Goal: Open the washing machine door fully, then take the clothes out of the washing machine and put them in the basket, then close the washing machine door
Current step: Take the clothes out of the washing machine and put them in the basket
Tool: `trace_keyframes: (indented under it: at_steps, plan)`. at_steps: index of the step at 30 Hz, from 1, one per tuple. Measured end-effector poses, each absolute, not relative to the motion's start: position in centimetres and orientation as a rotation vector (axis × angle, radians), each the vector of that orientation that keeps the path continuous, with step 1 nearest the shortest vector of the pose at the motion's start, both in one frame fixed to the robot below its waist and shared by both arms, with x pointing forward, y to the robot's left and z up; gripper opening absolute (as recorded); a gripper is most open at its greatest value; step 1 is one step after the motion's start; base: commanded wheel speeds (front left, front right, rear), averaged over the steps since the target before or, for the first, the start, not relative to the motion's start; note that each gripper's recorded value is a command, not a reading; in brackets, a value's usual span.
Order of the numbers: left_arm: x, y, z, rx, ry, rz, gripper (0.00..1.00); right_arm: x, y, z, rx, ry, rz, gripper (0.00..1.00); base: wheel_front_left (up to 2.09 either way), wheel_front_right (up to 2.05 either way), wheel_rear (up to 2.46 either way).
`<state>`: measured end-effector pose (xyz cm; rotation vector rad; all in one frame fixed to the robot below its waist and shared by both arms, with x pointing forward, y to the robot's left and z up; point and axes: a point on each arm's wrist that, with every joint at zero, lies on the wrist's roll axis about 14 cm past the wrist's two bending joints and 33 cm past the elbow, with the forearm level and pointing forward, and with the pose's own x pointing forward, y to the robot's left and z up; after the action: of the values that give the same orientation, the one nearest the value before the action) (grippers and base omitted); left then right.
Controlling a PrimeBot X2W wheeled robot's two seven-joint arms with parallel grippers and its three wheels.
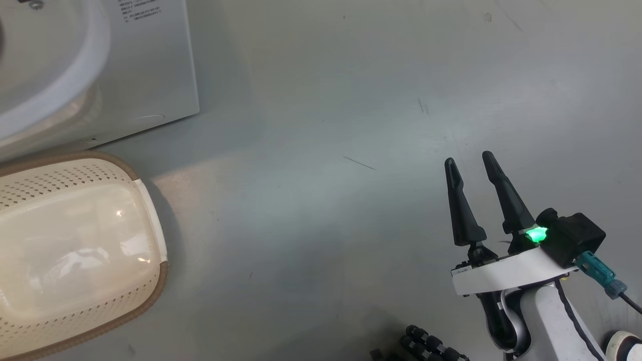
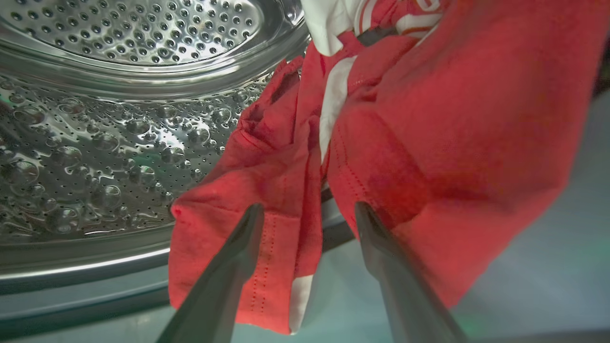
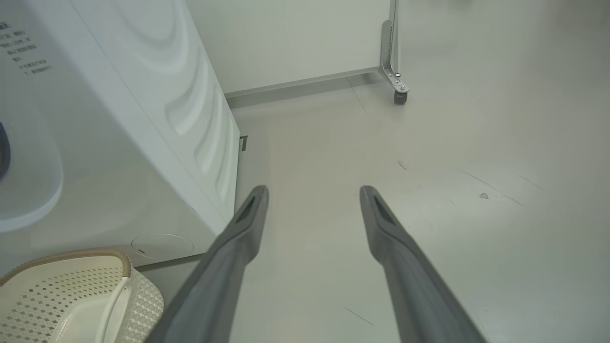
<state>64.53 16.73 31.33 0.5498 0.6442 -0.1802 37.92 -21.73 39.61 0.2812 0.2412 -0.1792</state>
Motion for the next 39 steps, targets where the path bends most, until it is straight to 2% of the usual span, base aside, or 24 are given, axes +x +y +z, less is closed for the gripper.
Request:
trace_keyframes:
  at_steps: [26, 27, 29, 30, 39]
  plan:
    - [65.3, 18.5, 30.2, 0.548, 0.708, -0.108, 1.00, 38.1, -21.6, 38.8, 0.282, 0.261, -0.174, 1.00, 0.00, 0.00, 0.00]
    - [65.2, 18.7, 30.1, 0.543, 0.714, -0.100, 0.76, 38.2, -21.6, 38.8, 0.282, 0.260, -0.174, 1.00, 0.00, 0.00, 0.00]
    - [65.2, 18.9, 30.0, 0.531, 0.720, -0.090, 0.12, 38.3, -21.6, 38.8, 0.282, 0.259, -0.172, 1.00, 0.00, 0.00, 0.00]
    - [65.2, 19.0, 30.0, 0.527, 0.721, -0.087, 0.00, 38.3, -21.6, 38.8, 0.283, 0.258, -0.171, 1.00, 0.00, 0.00, 0.00]
    - [65.5, 19.1, 30.4, 0.515, 0.712, -0.076, 0.00, 38.6, -21.4, 38.9, 0.286, 0.254, -0.163, 1.00, 0.00, 0.00, 0.00]
